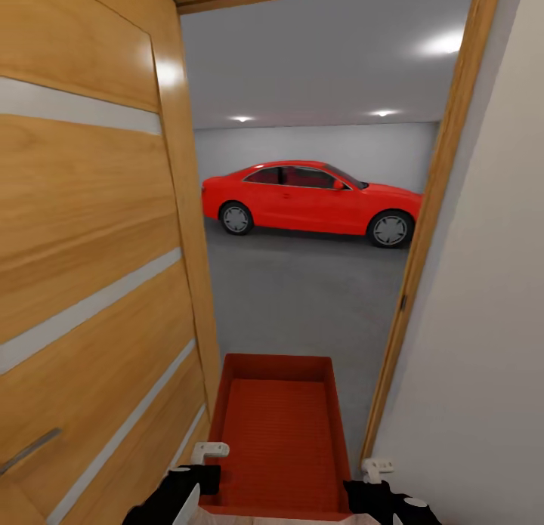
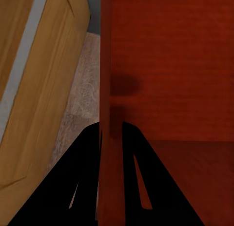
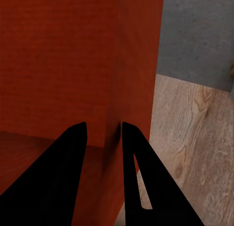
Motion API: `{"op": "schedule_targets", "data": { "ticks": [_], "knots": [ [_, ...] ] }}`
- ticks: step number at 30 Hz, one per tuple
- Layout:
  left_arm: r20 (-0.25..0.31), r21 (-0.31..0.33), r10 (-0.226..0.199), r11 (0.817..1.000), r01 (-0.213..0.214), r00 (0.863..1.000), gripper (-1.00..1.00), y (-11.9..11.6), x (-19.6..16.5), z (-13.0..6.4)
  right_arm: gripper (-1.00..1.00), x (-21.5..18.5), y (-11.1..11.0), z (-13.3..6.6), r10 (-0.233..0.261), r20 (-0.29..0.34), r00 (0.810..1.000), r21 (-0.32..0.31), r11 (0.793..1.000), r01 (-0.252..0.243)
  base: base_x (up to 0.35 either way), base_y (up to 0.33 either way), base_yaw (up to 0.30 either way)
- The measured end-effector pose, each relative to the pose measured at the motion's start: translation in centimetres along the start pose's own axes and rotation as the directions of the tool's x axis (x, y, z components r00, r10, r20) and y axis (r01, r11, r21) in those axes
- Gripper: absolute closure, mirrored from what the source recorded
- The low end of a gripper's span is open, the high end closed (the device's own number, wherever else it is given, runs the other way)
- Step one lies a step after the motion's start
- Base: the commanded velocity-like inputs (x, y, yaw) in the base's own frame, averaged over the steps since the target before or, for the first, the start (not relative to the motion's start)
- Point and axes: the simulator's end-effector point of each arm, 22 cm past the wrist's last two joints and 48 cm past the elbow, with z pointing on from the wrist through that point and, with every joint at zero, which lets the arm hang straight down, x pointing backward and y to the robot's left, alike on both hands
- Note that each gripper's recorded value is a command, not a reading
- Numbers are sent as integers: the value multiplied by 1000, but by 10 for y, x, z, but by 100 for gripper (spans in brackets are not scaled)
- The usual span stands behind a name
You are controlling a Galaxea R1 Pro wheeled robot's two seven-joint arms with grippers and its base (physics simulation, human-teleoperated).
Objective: Move the two storage containers from the living room to the garage. In the garage, place one container on the floor and stack the other container on top of it (either order is fine).
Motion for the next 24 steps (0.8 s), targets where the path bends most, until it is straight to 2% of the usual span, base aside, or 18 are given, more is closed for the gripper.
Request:
{"op": "schedule_targets", "data": {
  "ticks": [5,24],
  "knots": [
    [0,0,0,1000,0,1000,100,0,0,0,100,0,0,0,0,0,1000,0,1000,0,0,96,0],
    [0,0,0,1000,0,1000,100,0,0,0,100,0,0,0,0,0,1000,0,1000,0,0,2,0]
  ]
}}
